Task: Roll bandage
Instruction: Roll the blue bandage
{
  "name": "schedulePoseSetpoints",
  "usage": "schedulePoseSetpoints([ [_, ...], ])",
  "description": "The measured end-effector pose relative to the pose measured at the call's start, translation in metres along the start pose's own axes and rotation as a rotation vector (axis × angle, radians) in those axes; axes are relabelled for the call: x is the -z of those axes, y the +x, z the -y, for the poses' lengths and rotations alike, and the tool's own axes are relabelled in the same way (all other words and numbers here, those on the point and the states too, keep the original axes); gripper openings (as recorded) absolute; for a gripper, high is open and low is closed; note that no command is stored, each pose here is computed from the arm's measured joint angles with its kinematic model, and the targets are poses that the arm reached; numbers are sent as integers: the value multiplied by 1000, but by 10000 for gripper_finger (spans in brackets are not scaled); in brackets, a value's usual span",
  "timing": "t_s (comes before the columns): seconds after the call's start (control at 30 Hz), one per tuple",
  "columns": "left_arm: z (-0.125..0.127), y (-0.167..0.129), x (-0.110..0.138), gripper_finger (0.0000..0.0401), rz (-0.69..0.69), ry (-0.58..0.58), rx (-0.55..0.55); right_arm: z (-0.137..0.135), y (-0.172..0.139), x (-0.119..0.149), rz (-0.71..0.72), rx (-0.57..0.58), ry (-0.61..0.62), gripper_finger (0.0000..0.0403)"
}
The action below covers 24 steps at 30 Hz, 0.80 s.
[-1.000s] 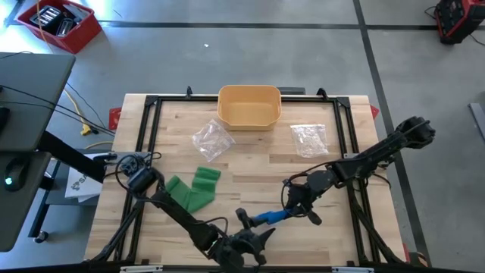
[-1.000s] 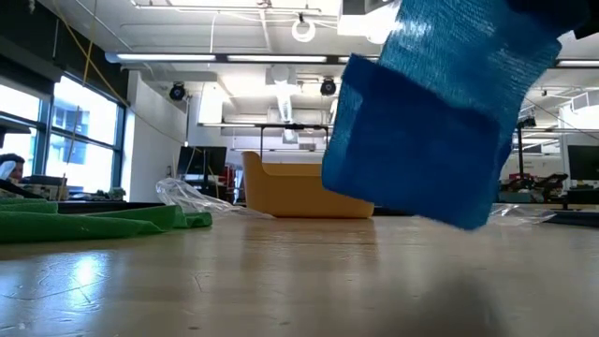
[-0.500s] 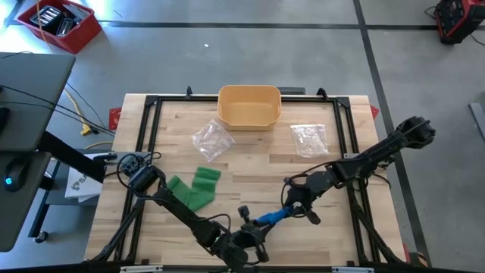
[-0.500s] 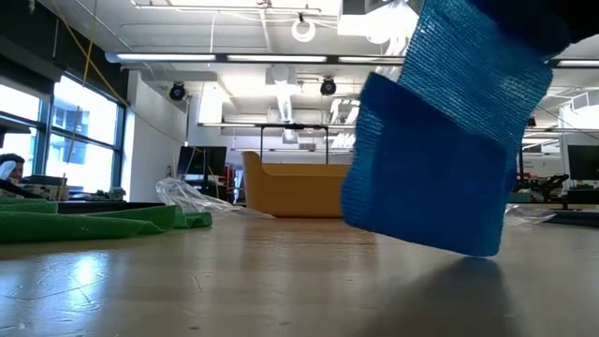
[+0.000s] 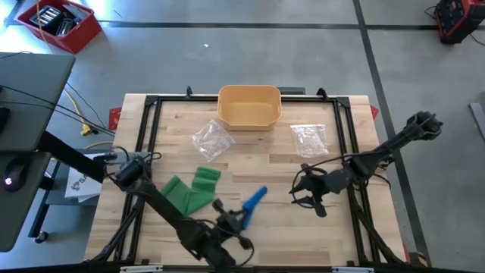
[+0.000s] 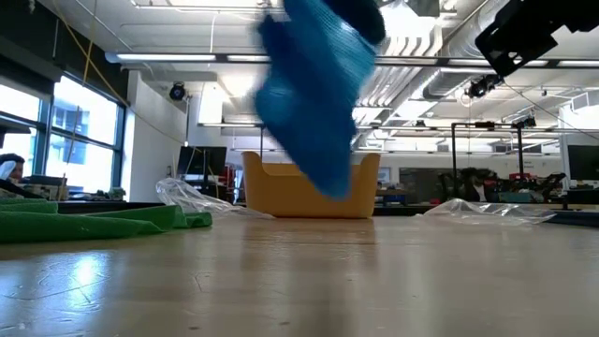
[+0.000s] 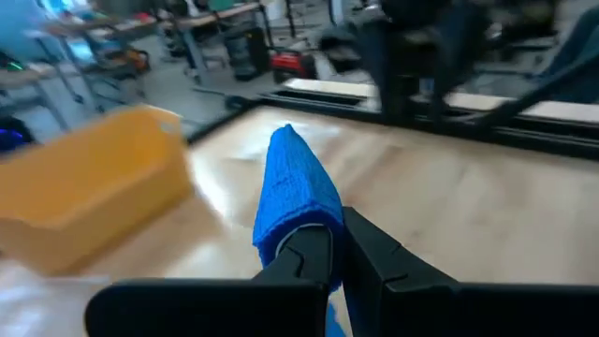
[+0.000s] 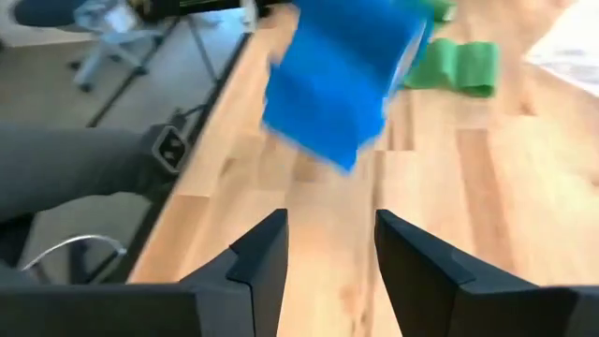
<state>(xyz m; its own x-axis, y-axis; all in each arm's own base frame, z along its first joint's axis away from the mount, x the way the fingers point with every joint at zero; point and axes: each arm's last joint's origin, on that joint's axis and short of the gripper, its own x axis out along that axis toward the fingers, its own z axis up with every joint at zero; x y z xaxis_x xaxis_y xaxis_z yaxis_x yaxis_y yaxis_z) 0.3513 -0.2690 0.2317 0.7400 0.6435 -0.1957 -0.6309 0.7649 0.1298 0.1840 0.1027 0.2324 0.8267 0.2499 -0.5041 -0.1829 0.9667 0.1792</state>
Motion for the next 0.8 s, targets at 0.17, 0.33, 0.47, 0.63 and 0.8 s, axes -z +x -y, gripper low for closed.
schedulePoseSetpoints([
  [0.17, -40, -1, -44, 4, -60, 61, 11, 2, 5, 5, -3, 153, 9, 151],
  [0.33, -24, 25, 2, 4, -221, 186, 176, 3, 13, 9, -27, 187, 0, 151],
  [0.47, -1, 41, 60, 4, -276, 147, 364, 2, 27, 17, -82, 193, 5, 151],
  [0.63, 18, 47, 103, 8, -300, 28, 544, 4, 62, 22, -96, 101, 21, 151],
  [0.8, 26, 41, 119, 10, -331, 4, 603, 14, 105, 27, -19, 13, -14, 151],
])
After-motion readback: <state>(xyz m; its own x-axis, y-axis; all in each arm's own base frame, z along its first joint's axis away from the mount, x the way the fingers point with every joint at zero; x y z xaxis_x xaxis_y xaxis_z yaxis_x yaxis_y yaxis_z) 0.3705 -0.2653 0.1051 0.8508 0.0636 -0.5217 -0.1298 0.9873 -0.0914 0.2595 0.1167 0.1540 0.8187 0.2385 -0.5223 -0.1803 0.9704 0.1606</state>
